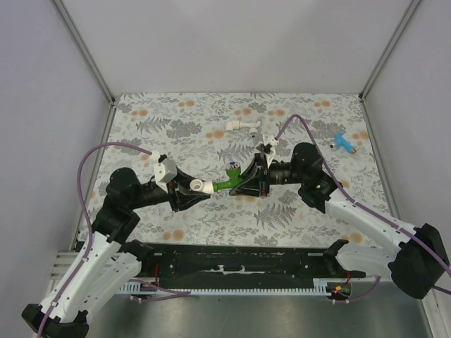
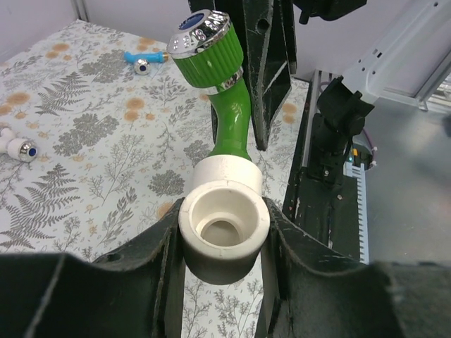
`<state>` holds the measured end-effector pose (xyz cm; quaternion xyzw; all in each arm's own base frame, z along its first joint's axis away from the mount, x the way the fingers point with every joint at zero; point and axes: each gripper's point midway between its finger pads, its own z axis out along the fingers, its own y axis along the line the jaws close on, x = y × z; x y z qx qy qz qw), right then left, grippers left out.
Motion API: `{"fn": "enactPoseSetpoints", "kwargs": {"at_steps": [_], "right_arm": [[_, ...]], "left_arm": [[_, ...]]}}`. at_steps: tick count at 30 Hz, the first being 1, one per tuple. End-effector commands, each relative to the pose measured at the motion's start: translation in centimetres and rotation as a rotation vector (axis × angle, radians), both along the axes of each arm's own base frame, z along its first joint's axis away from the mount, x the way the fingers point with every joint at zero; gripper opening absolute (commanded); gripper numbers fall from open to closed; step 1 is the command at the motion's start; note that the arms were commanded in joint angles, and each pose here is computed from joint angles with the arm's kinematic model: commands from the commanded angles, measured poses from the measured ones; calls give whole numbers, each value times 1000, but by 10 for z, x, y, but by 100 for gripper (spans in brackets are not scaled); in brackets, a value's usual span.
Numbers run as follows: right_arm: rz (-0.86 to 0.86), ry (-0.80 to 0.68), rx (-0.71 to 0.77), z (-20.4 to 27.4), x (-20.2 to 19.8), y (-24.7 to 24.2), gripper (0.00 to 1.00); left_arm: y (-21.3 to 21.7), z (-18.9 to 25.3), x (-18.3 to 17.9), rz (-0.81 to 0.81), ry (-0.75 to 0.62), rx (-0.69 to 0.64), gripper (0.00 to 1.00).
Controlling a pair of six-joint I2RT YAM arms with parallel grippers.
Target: Install the water faucets
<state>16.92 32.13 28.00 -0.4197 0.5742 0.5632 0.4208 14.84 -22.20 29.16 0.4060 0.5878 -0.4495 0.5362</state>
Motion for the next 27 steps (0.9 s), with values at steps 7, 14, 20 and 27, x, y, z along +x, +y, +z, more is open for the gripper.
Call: {"fn": "enactPoseSetpoints", "kwargs": {"at_steps": [7,14,20,27], "right_arm": [[-2,644,-33,6,5,23,0],[-76,555,-75,-6,17,16,52],[-202,5,-110,9,27,-17,72],[-150,-497,38,33,7,-33,92]], "left_arm": [[14,19,1,80,-174,25,2],[20,20,4,131,-196,25,2],[16,21,7,126,-144,-3,2],[6,20,9,89,-44,-35,2]]}}
